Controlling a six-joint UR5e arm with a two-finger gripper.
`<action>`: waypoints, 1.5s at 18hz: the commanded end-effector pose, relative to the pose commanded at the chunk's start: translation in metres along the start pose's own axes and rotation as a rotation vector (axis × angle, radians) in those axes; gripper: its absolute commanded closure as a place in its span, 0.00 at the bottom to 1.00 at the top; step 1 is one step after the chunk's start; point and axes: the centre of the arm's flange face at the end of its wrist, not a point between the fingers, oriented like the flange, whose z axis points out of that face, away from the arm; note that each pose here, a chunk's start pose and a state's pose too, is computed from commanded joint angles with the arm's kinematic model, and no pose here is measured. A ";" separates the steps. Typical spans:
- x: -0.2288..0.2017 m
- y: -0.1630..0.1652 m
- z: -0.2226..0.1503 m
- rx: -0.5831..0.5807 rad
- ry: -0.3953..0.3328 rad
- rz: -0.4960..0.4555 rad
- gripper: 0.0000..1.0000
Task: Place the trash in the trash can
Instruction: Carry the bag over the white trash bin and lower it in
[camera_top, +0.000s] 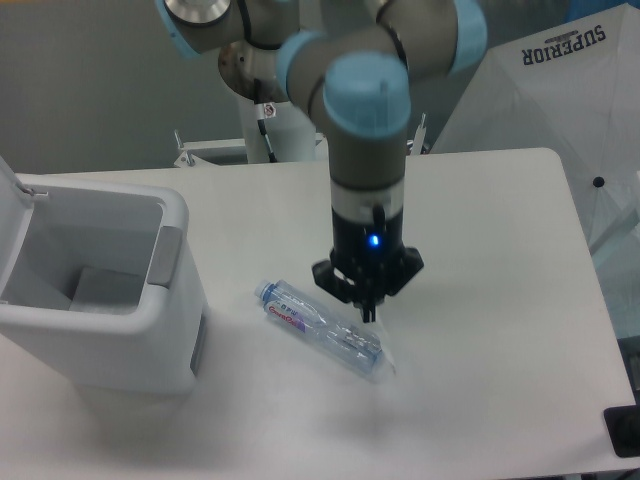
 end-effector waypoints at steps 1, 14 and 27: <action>0.006 -0.003 -0.014 0.028 0.023 -0.015 1.00; 0.091 -0.002 -0.157 0.256 0.412 -0.021 1.00; 0.173 0.029 -0.119 0.160 0.524 0.145 1.00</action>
